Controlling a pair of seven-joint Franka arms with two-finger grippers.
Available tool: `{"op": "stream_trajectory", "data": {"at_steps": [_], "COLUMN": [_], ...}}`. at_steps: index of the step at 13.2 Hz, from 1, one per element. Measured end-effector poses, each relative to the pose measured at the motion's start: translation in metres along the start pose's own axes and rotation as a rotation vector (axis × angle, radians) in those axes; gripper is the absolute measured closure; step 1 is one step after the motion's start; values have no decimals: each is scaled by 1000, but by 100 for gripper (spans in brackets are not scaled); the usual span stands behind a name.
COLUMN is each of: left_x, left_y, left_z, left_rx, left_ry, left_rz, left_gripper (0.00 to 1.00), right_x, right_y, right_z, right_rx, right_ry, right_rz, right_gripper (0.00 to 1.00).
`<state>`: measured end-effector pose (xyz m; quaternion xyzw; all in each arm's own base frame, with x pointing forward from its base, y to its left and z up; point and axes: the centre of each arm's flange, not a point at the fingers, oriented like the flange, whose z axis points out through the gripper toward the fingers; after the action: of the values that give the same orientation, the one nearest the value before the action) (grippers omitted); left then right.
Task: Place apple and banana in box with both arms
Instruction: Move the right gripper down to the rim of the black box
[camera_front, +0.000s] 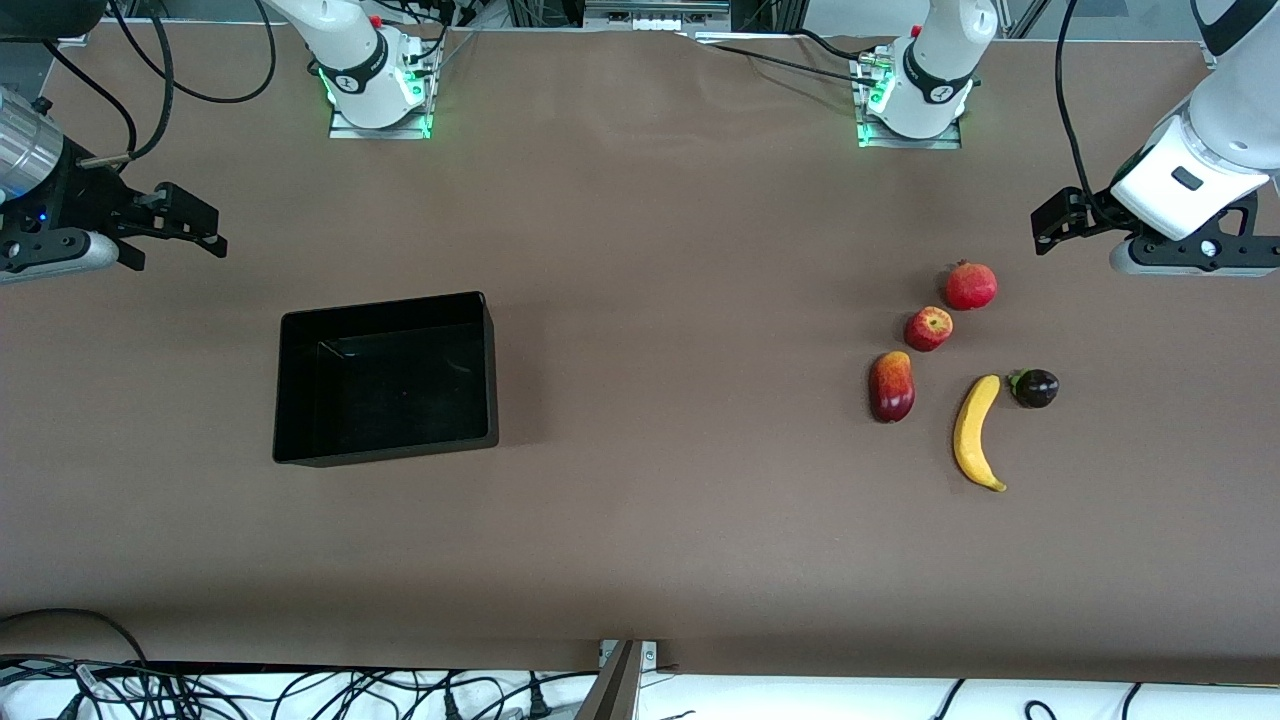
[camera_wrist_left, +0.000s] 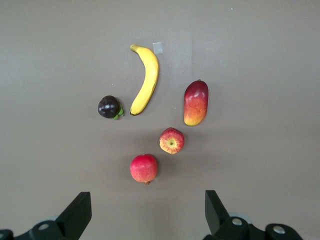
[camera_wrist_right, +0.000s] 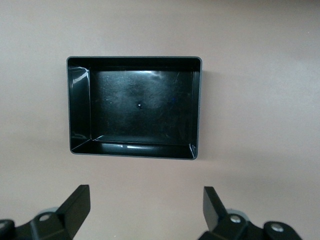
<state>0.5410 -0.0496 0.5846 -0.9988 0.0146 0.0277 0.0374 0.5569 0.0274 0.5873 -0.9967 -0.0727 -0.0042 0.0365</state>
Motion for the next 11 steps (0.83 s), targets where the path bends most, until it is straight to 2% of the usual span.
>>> {"op": "stream_trajectory", "data": {"at_steps": [3, 7, 9, 11], "left_x": [-1, -2, -4, -5], "left_y": [-3, -5, -10, -13], "left_z": [1, 2, 4, 4], "left_rx": [0, 1, 2, 2], "left_ry": [-12, -25, -42, -51], "left_rz": [-5, -9, -17, -23], "left_gripper": [0, 0, 0, 0], "right_x": [2, 8, 24, 46], "right_y": [-15, -16, -7, 14], "right_z": [-2, 12, 54, 124], "right_rx": [-35, -41, -42, -51], "right_ry": [1, -20, -64, -80], "right_rz": [-37, -40, -25, 3], "right_gripper": [0, 0, 0, 0]}}
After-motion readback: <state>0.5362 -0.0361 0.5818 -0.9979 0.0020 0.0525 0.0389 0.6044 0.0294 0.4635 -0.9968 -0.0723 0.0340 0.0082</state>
